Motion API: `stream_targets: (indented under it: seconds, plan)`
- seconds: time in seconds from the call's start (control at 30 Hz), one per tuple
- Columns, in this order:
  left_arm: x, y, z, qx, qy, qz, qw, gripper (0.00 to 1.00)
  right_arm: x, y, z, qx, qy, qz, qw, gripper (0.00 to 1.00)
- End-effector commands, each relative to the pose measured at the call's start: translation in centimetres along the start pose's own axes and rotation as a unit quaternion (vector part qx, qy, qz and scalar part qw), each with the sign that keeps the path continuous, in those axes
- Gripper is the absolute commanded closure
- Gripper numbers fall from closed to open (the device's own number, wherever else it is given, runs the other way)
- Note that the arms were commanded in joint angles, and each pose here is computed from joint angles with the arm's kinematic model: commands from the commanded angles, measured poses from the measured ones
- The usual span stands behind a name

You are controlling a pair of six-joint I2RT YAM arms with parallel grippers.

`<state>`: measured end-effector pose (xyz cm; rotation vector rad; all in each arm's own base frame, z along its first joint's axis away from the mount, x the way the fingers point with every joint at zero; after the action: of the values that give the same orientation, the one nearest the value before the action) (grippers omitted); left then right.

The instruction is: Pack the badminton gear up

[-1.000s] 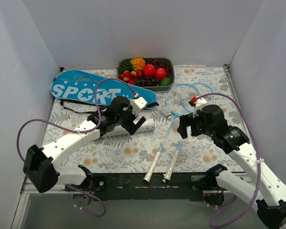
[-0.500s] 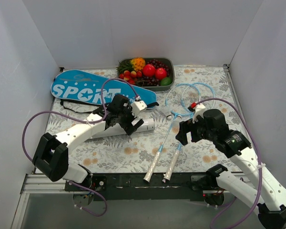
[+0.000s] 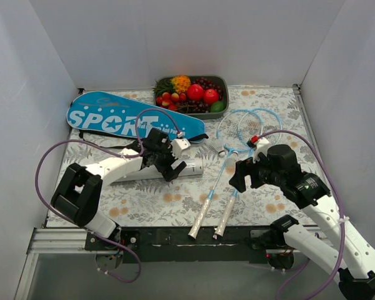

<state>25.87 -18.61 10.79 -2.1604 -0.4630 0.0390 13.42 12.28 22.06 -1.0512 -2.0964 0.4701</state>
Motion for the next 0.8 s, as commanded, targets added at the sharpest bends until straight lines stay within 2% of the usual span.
stream_targets:
  seconds: [0.0, 0.33, 0.4, 0.43, 0.63, 0.73, 0.77]
  plan:
    - [-0.1, 1.1, 0.1, -0.016, 0.013, 0.015, 1.000, 0.02, 0.3, 0.2, 0.4, 0.003, 0.005, -0.019, 1.000, 0.02]
    - [0.1, 2.9, -0.5, -0.022, 0.020, 0.011, 1.000, 0.02, 0.1, 0.6, 1.3, 0.014, 0.020, -0.025, 0.999, 0.02]
    - [0.3, 3.1, -0.9, -0.021, 0.014, 0.008, 1.000, 0.08, 0.2, 0.7, 1.2, 0.013, 0.023, -0.026, 0.999, 0.02]
    - [0.2, 3.2, -0.7, -0.014, 0.010, 0.012, 1.000, 0.15, 0.3, 0.7, 1.2, 0.012, 0.023, -0.027, 0.999, 0.02]
    - [0.0, 3.3, -0.8, -0.002, -0.010, 0.021, 1.000, 0.33, 0.3, 0.7, 1.0, 0.013, 0.021, -0.025, 0.999, 0.02]
    - [-0.1, 2.7, -1.2, -0.004, -0.007, 0.017, 1.000, 0.51, 0.3, 0.8, 1.0, 0.015, 0.021, -0.025, 0.999, 0.02]
    - [-0.2, 2.4, -1.5, -0.008, -0.007, 0.012, 1.000, 0.59, 0.3, 0.8, 1.0, 0.016, 0.022, -0.024, 0.999, 0.02]
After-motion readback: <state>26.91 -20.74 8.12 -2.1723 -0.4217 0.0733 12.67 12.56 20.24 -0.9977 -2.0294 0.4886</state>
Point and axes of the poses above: each gripper's point midway between its finger pads, its own y axis out along the fingers, its own x axis along the line the jaws close on, z = x × y, the point moved 6 cm from there along -y, back along the fingers, and after that the axes turned 13 degrees about y, right-handed, at the moved point
